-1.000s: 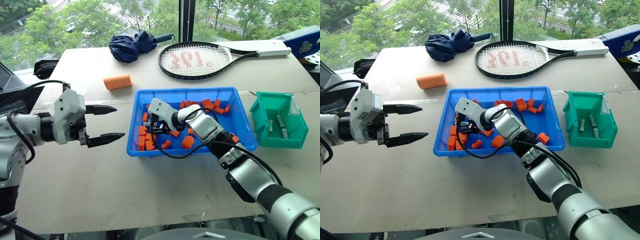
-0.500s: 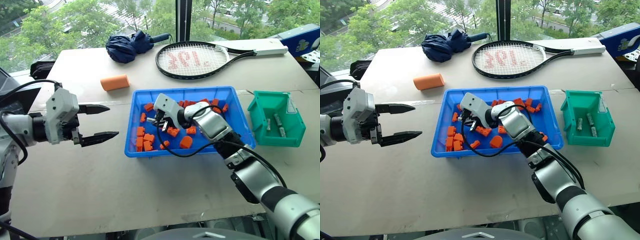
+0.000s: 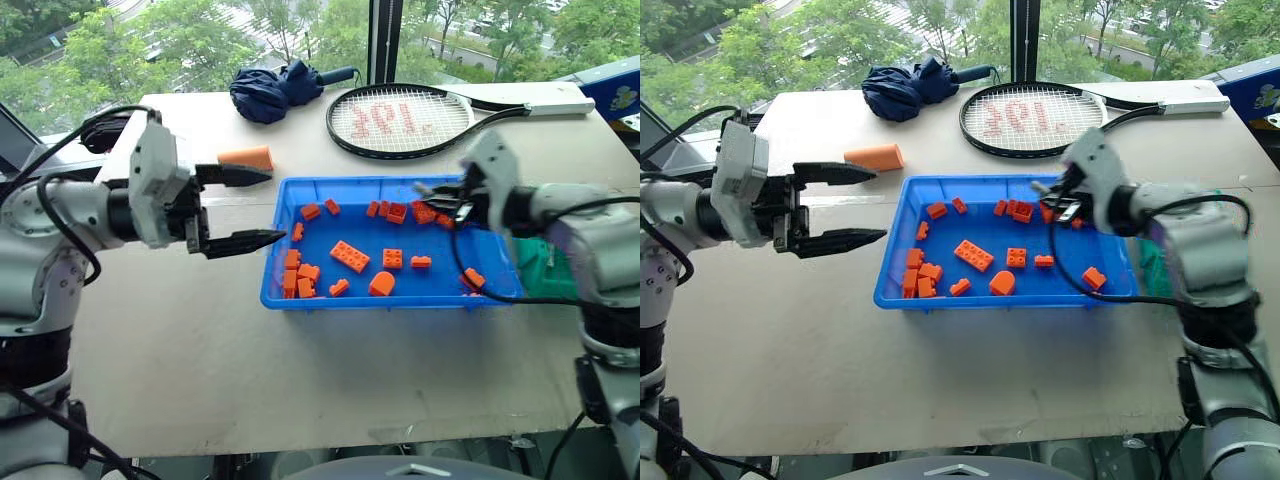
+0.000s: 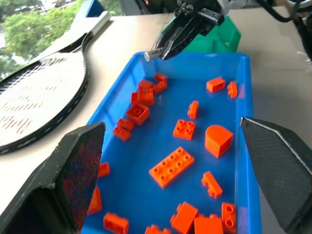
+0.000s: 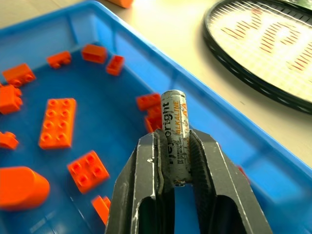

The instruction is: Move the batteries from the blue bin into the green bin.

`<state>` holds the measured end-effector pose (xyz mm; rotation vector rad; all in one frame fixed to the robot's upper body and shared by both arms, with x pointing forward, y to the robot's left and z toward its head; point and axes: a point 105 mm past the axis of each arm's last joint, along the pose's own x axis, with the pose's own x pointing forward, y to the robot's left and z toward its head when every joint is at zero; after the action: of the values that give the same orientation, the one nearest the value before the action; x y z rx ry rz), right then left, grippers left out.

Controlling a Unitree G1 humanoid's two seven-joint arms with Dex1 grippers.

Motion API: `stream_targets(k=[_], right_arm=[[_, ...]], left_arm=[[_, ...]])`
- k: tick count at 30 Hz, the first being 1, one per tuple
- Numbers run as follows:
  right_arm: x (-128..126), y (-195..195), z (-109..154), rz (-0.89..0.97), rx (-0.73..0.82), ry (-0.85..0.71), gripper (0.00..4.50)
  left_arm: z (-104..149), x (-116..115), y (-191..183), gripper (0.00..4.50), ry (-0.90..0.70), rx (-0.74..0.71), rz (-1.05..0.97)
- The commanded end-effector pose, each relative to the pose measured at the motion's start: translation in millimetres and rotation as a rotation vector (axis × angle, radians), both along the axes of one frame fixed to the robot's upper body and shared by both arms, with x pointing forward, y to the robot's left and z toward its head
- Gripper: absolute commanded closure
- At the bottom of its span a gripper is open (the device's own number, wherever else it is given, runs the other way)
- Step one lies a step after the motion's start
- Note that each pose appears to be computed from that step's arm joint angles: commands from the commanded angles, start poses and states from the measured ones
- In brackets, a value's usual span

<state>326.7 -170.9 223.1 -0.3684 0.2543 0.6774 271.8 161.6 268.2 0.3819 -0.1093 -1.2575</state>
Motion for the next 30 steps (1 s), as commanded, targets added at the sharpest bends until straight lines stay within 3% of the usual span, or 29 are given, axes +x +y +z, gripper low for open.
stream_targets(k=[1,6,13,18,23,30], right_arm=[[-14.0,-49.0,12.4,-0.149,-0.017,-0.035,4.49],[-27.3,-98.1,4.9,-0.329,-0.044,-0.004,4.49],[-29.2,-122.6,-6.1,-0.473,-0.065,0.003,4.49],[-31.7,-143.0,-9.6,-0.554,-0.112,-0.007,2.24],[-38.1,-141.2,-12.1,-0.520,-0.067,-0.025,0.03],[-79.1,-128.3,-39.5,-0.262,0.102,-0.113,0.01]], left_arm=[[15.2,-1.3,-14.3,0.00,-0.026,-0.057,-0.068],[27.2,5.9,-32.3,0.00,-0.037,-0.111,-0.133],[32.3,6.6,-41.5,0.00,-0.045,-0.131,-0.205],[30.1,6.9,-41.8,0.00,-0.044,-0.127,-0.211],[7.5,21.0,-21.4,0.00,-0.014,-0.097,-0.074],[-44.8,20.7,38.0,0.00,0.087,-0.091,0.214]])
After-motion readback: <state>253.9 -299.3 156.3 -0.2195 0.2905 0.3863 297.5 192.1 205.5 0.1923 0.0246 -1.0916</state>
